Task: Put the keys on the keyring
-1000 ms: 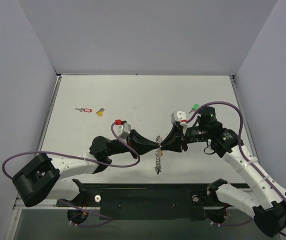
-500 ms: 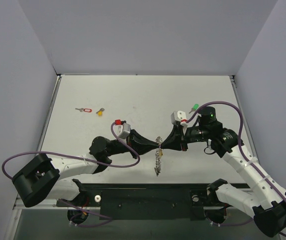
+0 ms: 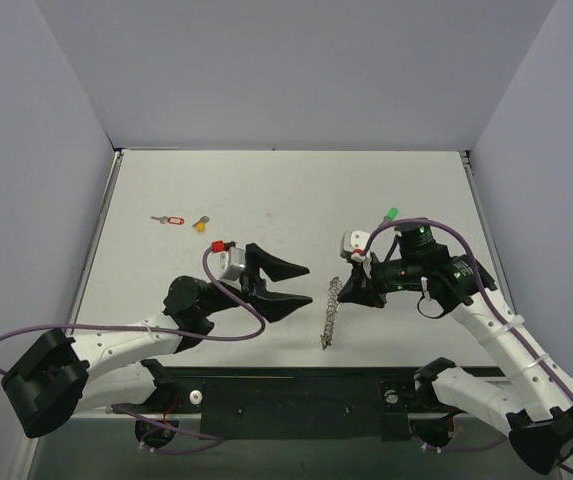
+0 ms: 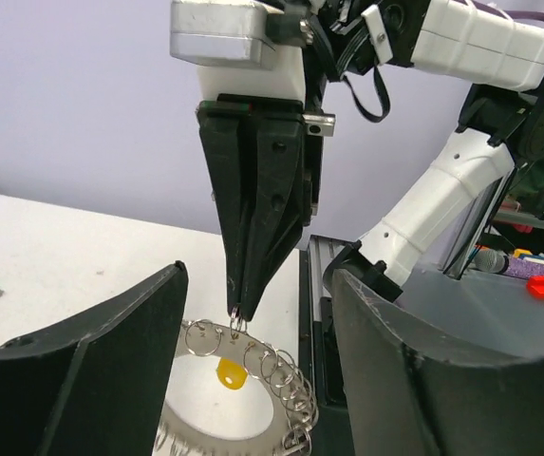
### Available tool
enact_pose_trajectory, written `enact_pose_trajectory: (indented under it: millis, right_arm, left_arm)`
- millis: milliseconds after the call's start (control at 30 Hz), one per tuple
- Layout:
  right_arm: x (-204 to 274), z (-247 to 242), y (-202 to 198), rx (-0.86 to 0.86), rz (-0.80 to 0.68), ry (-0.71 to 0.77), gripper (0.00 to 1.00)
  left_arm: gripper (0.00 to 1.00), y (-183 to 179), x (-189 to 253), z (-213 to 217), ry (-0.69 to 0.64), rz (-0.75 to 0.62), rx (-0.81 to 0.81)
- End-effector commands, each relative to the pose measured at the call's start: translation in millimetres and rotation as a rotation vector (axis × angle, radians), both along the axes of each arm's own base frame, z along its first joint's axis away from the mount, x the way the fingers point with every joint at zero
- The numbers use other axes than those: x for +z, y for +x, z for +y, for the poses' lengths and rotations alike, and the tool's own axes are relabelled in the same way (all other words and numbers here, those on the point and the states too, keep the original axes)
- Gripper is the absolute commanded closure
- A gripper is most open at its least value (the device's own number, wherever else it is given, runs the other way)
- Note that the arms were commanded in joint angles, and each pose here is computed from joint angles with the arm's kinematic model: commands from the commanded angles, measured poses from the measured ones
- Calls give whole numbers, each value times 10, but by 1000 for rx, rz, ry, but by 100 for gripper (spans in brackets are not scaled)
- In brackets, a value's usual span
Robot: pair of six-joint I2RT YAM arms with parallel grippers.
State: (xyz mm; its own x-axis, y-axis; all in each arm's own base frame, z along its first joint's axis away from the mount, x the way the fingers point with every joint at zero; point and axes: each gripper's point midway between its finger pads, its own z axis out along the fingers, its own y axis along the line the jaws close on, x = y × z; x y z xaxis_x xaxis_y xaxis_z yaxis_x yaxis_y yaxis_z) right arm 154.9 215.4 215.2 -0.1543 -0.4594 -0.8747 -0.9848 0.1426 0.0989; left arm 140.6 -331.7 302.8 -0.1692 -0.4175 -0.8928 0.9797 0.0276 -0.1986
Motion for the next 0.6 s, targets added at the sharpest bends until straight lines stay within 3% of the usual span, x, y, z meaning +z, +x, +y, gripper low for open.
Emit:
enact_pose_trajectory:
  millis: [0, 100, 200, 300, 433, 567]
  right_arm:
    - [20, -291, -88, 29, -86, -157, 100]
    - [-42, -529, -175, 85, -115, -297, 100]
    - [49, -670, -204, 150, -159, -379, 100]
    - [111, -820, -340, 222, -84, -450, 100]
    - [169, -894, -405, 285, -65, -462, 100]
    - [155, -935, -351, 255, -90, -474, 100]
  left_arm:
    - [25, 150, 39, -8, 108, -37, 88]
    - [24, 227, -96, -78, 222, -1, 95]
    - [24, 280, -137, -178, 238, -5, 84]
    - [39, 241, -91, -337, 231, -80, 46]
    - [45, 206, -64, -575, 212, -224, 36]
    - [51, 173, -94, -786, 185, -286, 4]
